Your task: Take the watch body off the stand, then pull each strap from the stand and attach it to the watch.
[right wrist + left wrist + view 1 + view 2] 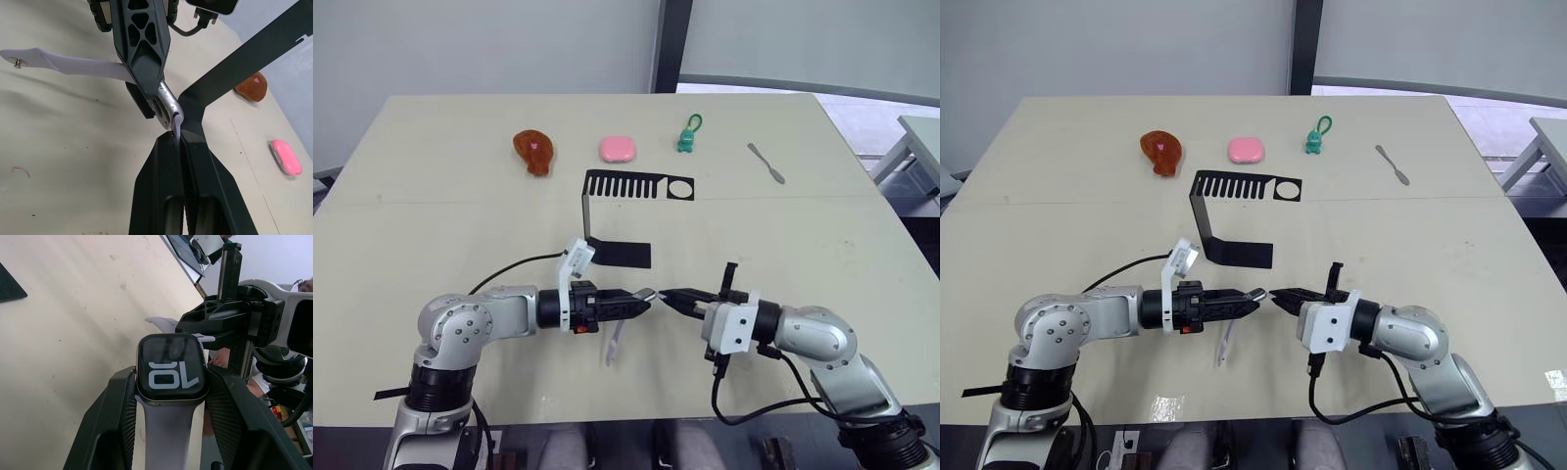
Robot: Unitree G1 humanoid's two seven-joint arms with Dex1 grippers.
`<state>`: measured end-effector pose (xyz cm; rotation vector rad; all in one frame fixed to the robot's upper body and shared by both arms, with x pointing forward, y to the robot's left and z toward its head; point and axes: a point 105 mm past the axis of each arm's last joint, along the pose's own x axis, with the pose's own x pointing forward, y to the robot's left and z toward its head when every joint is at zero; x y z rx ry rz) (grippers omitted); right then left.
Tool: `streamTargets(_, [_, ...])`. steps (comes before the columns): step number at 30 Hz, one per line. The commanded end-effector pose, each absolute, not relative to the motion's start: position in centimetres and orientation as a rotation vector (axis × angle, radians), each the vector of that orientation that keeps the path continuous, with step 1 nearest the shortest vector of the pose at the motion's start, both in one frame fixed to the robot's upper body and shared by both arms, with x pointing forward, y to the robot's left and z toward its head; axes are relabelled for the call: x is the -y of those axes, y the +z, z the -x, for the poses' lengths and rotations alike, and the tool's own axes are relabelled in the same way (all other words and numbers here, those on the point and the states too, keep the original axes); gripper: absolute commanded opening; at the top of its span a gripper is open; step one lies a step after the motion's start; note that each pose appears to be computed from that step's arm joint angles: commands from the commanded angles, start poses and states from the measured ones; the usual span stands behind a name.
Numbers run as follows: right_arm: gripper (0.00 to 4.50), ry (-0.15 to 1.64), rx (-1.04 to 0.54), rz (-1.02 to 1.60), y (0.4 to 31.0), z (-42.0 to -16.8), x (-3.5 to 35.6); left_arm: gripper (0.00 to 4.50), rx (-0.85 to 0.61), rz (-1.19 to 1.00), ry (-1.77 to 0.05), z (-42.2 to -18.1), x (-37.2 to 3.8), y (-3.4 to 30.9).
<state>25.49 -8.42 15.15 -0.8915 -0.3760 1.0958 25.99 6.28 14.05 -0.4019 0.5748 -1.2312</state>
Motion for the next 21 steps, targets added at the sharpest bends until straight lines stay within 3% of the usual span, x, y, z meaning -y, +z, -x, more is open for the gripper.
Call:
streamTargets(1, [0.00, 1.121, 0.477, 0.869, 16.58, -24.70, 6.78, 1.59, -0.556, 0.371, -1.347, -24.43, -4.38, 14.95])
streamTargets(21, [0.00, 1.122, 0.482, 0.875, 16.64, -24.84, 6.25, 1.59, -0.556, 0.365, -1.344, -24.57, -4.29, 14.96])
